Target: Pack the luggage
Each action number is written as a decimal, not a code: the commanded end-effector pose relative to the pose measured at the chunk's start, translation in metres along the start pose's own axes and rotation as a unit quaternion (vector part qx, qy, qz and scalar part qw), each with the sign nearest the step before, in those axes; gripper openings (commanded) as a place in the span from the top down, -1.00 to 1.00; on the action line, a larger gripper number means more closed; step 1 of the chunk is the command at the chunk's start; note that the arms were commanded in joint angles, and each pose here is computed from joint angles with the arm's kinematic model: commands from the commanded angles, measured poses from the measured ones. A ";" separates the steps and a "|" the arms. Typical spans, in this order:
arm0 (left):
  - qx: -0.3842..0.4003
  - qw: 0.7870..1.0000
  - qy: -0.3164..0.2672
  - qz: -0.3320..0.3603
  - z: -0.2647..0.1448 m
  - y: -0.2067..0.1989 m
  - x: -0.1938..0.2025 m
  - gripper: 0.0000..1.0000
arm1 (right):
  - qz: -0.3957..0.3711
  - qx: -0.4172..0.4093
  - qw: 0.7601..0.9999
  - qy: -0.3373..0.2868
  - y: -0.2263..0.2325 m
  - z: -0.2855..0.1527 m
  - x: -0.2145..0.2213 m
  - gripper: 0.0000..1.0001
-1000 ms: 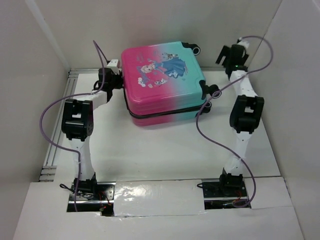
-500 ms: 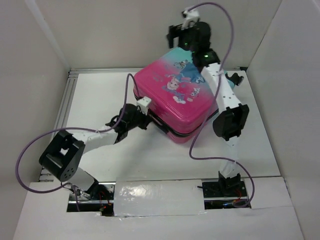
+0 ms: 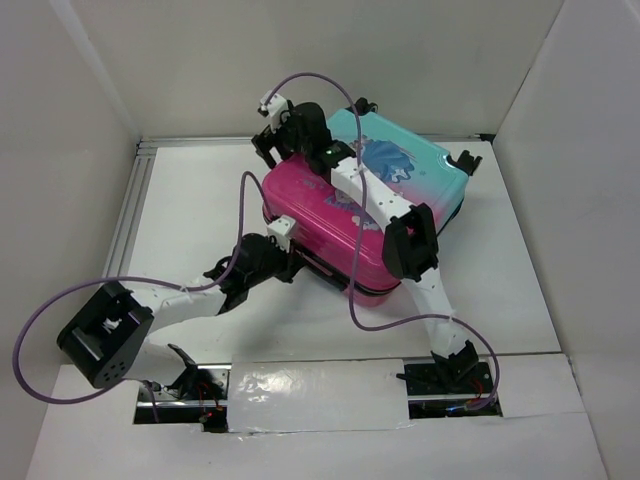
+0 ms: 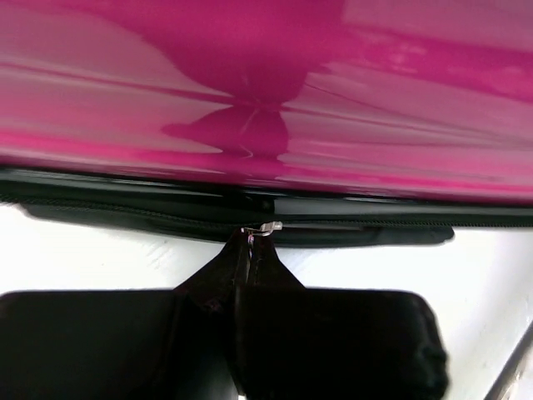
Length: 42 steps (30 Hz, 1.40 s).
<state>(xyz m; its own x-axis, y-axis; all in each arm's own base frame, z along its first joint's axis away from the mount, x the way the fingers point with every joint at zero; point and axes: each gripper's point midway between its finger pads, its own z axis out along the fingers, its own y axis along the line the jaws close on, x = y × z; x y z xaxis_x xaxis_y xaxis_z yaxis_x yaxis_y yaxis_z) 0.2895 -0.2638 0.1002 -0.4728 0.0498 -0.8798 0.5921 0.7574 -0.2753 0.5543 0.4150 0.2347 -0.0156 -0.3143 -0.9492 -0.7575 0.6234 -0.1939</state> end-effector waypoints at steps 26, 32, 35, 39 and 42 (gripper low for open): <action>-0.114 0.990 -0.052 -0.065 -0.002 0.191 -0.077 1.00 | 0.046 -0.201 0.963 0.173 0.079 -0.081 0.115 -0.41; -0.040 0.997 -0.058 -0.014 -0.007 0.148 -0.067 1.00 | 0.093 -0.015 0.984 0.152 0.026 -0.105 0.033 -0.91; -0.041 0.997 -0.067 -0.012 -0.016 0.130 -0.061 1.00 | 0.153 0.061 0.981 0.101 -0.006 -0.139 -0.032 -0.98; -0.042 0.998 -0.054 -0.014 -0.016 0.123 -0.054 1.00 | 0.205 0.112 0.969 0.075 -0.015 -0.198 -0.066 -0.98; -0.054 0.998 -0.044 -0.010 -0.013 0.121 -0.055 1.00 | 0.241 0.123 0.958 0.092 0.004 -0.246 -0.057 -0.98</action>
<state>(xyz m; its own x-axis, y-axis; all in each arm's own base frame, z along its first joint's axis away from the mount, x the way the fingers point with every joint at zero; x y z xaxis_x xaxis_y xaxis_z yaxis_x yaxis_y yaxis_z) 0.3648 -0.1790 0.1077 -0.4926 -0.0444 -0.8691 0.5408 0.7668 -0.3457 0.4413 0.2959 0.3178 -0.3963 -0.1643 -0.9033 -0.5576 0.8247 0.0946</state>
